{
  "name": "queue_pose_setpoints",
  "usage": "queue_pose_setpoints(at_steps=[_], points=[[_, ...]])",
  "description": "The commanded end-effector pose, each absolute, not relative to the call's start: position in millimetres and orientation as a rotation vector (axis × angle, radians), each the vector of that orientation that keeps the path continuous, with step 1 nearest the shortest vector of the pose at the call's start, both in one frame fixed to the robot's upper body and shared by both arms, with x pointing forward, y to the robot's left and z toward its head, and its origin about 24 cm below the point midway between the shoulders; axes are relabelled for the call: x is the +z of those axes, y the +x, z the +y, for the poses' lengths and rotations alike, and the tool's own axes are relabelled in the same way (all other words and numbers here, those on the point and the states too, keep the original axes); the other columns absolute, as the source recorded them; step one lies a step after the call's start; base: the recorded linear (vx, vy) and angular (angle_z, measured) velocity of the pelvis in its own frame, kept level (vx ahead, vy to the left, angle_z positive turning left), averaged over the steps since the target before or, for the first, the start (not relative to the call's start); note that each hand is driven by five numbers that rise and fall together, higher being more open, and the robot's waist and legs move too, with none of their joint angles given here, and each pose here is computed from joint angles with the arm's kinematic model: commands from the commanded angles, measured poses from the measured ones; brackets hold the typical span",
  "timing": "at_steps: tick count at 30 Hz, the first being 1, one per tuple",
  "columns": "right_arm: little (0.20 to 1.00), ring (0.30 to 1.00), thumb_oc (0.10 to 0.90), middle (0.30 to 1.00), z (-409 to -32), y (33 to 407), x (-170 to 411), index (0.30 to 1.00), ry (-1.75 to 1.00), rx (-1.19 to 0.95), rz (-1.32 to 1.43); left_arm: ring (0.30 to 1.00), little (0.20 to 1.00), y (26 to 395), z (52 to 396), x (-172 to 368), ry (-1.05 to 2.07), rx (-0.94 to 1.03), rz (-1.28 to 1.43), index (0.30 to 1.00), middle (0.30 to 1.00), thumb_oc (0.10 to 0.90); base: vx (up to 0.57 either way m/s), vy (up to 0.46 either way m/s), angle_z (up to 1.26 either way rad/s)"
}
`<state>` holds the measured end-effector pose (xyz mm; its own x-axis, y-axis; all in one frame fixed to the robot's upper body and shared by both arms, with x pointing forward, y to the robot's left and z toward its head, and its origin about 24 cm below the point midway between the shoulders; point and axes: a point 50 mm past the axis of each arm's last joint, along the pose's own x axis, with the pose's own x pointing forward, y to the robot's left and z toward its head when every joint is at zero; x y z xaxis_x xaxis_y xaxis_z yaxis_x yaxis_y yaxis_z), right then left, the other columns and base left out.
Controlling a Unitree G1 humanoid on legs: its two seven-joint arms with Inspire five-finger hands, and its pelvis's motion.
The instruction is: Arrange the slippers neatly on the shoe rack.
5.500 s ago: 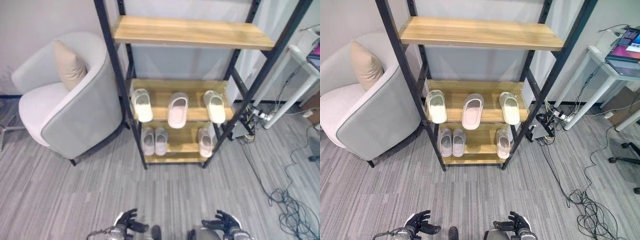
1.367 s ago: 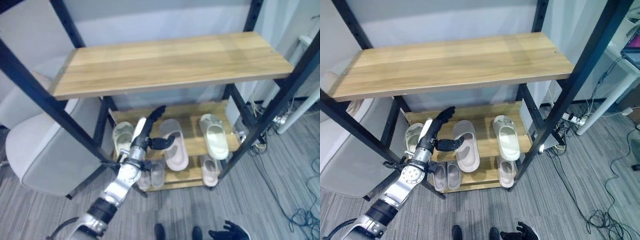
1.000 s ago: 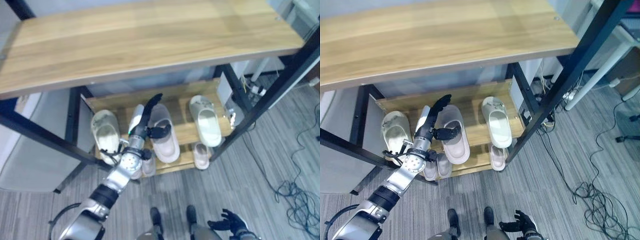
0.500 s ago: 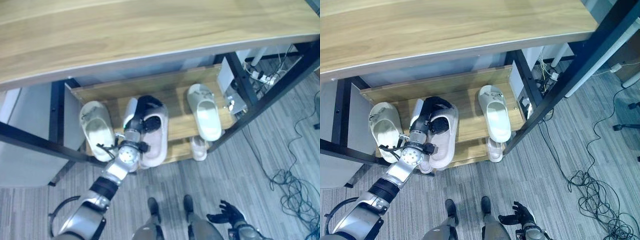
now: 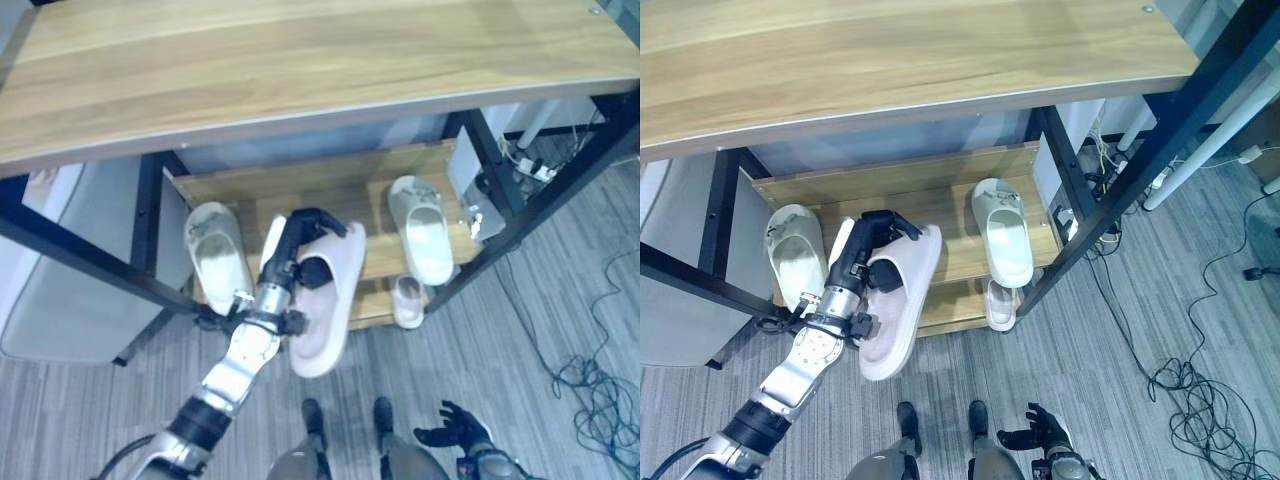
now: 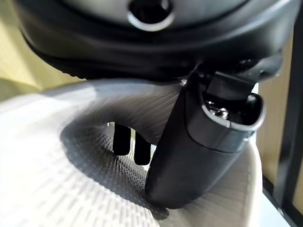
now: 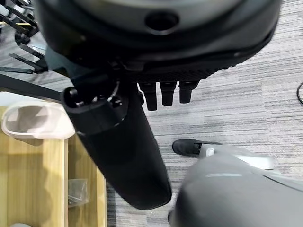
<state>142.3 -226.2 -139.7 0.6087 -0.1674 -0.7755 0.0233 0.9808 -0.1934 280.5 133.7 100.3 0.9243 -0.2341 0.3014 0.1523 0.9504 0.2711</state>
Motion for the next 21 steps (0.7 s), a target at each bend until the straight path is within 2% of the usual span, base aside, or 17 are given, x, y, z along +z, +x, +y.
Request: queue_pose_setpoints(at_steps=[1,8,14,21], points=[[0.900,0.900,0.800,0.900,-239,135,-138,0.900,-0.189,-0.142,0.907,0.300,0.300,276,125,148,0.116,-0.273,-0.595,0.300,0.300,0.400,-0.06,-0.031,0.00],[0.900,0.900,0.800,0.900,-247,144,-133,0.900,-0.200,-0.166,0.885,0.300,0.300,264,105,107,0.100,-0.417,-0.405,0.300,0.300,0.400,-0.09,-0.032,0.00],[0.900,0.900,0.800,0.900,-249,171,-120,0.900,-0.202,-0.188,0.798,0.300,0.300,275,82,102,0.173,-0.490,-0.386,0.300,0.300,0.400,-0.17,-0.095,0.01],[0.900,0.900,0.800,0.900,-248,199,-105,0.900,-0.211,-0.196,0.704,0.300,0.300,286,68,107,0.230,-0.483,-0.415,0.300,0.300,0.400,-0.09,-0.029,0.13]])
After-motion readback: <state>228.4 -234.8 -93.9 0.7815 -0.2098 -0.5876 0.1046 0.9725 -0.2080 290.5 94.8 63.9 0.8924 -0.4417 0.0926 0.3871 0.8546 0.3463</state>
